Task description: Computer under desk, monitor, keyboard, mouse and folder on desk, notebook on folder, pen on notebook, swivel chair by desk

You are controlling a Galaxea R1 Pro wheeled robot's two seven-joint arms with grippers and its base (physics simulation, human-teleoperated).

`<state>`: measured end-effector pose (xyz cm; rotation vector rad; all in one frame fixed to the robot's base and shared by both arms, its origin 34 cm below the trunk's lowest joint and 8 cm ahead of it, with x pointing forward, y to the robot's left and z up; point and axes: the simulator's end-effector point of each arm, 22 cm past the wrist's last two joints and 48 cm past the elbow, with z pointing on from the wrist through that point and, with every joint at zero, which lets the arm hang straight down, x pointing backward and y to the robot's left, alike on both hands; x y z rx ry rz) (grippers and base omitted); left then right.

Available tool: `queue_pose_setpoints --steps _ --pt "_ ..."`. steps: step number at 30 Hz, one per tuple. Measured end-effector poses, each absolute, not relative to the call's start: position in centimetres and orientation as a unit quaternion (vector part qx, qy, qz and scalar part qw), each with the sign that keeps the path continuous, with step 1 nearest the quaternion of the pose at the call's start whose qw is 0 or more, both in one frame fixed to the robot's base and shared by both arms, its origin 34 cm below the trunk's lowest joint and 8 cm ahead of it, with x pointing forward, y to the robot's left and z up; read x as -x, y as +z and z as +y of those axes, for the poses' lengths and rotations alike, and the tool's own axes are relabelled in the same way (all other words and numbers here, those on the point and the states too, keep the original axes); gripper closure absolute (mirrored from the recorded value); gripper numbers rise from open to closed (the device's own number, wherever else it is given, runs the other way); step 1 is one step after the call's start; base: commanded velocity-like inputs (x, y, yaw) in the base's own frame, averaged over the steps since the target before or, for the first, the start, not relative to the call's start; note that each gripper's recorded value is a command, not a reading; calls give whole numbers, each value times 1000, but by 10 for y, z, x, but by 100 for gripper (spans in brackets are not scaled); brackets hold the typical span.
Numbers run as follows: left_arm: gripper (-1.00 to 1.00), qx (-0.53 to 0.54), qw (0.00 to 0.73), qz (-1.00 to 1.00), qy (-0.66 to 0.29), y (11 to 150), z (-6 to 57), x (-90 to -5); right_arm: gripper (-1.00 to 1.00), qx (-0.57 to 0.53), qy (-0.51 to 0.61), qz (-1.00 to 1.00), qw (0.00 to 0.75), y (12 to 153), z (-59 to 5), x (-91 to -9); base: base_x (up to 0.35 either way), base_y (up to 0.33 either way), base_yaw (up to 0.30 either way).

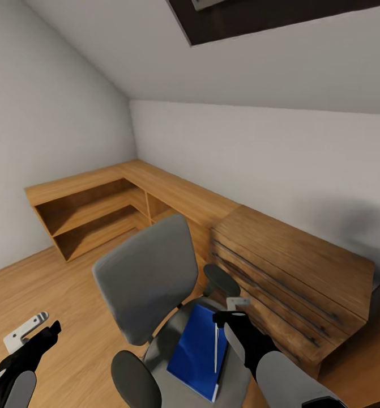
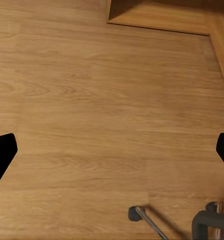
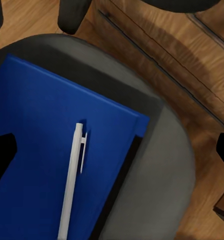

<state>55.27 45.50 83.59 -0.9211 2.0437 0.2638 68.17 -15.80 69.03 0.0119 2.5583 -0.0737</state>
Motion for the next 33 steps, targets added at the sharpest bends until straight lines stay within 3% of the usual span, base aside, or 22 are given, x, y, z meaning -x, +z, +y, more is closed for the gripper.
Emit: queue_pose_setpoints --steps 18,33 --pt "-100 369 426 819 106 809 454 -554 -100 -29 -10 960 280 662 -154 -681 0 0 -16" --pt "-100 369 426 820 105 787 454 -555 -100 -34 -9 959 280 640 -154 -682 0 0 184"
